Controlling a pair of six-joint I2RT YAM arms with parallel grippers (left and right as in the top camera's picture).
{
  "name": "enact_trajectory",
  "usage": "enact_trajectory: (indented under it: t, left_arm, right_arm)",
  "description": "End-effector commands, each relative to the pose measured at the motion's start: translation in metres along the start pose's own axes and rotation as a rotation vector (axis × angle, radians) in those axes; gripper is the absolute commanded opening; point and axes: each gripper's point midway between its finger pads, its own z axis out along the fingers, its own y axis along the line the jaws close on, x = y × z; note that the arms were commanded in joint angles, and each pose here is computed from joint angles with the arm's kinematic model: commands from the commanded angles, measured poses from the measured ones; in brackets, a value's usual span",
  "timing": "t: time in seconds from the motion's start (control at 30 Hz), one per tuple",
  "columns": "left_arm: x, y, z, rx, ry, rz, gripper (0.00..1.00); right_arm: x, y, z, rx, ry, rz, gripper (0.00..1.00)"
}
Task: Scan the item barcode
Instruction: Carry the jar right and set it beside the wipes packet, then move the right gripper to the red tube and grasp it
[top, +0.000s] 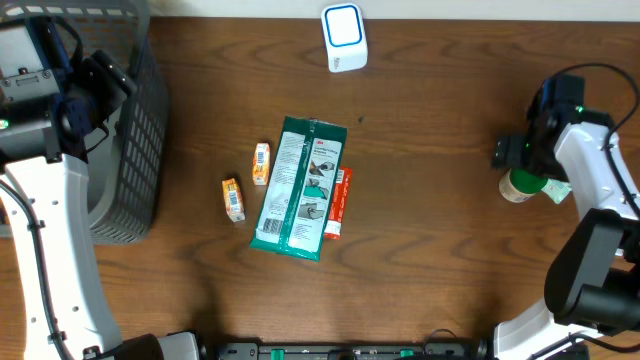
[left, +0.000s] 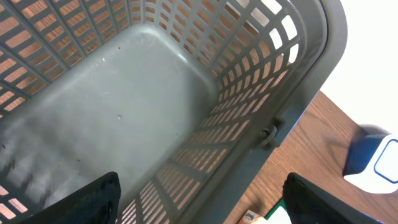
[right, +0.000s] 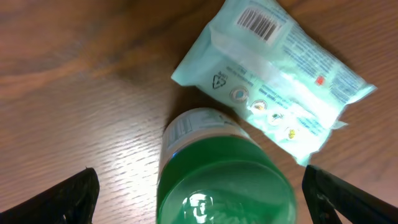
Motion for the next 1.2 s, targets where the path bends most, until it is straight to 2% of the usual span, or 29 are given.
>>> enact_trajectory:
  t: [0.0,0.1,0.17,0.23,0.3,0.37,0.47,0.63,0.73,0.83,0.97,1.13,1.17]
  left_arm:
    - [-0.003,0.001,0.0,-0.009,-0.008,0.0,0.84]
    - [-0.003,0.001,0.0,-0.009,-0.007,0.0,0.84]
    - [-0.003,0.001,0.0,-0.009,-0.007,0.0,0.84]
    - [-0.003,0.001,0.0,-0.009,-0.008,0.0,0.84]
    - [-0.003,0.001,0.0,-0.008,-0.008,0.0,0.84]
    - [-0.003,0.001,0.0,-0.009,-0.007,0.0,0.84]
    - [-0.003,0.001,0.0,-0.009,-0.007,0.0,0.84]
    - [-0.003,0.001,0.0,-0.009,-0.007,0.0,0.84]
    - [-0.003,0.001,0.0,-0.009,-0.007,0.0,0.84]
    - [-0.003,0.001,0.0,-0.009,-0.008,0.0,0.84]
    - [-0.003,0.001,0.0,-0.009,-0.008,0.0,0.84]
    - [-0.003,0.001,0.0,-0.009,-0.008,0.0,0.84]
    - [-0.003,0.001,0.0,-0.009,-0.007,0.0,0.84]
  right_arm:
    - [-0.019,0.009,-0.029,-0.075,-0.061,0.007,0.99]
    - [-0.026,0.053,-0.058,-0.347,-0.064,-0.006,0.99]
    - [-0.028,0.105,-0.091,-0.652,-0.07,-0.041,0.88]
    - [-0.023,0.135,-0.109,-0.798,-0.065,-0.081,0.83]
    - [-0.014,0.158,-0.114,-0.818,-0.029,-0.093,0.95]
    - [-0.004,0.177,-0.112,-0.779,0.008,-0.082,0.99]
    - [0.01,0.213,-0.109,-0.741,0.015,-0.12,0.99]
    - [0.05,0.273,-0.097,-0.626,-0.014,-0.216,0.9]
    - [0.081,0.298,-0.084,-0.521,-0.047,-0.273,0.82]
    - [0.111,0.316,-0.075,-0.453,-0.081,-0.324,0.68]
    - [0.143,0.329,-0.066,-0.378,-0.131,-0.379,0.41]
    - [0.167,0.333,-0.056,-0.34,-0.159,-0.383,0.01]
    - [0.17,0.335,-0.054,-0.345,-0.164,-0.383,0.01]
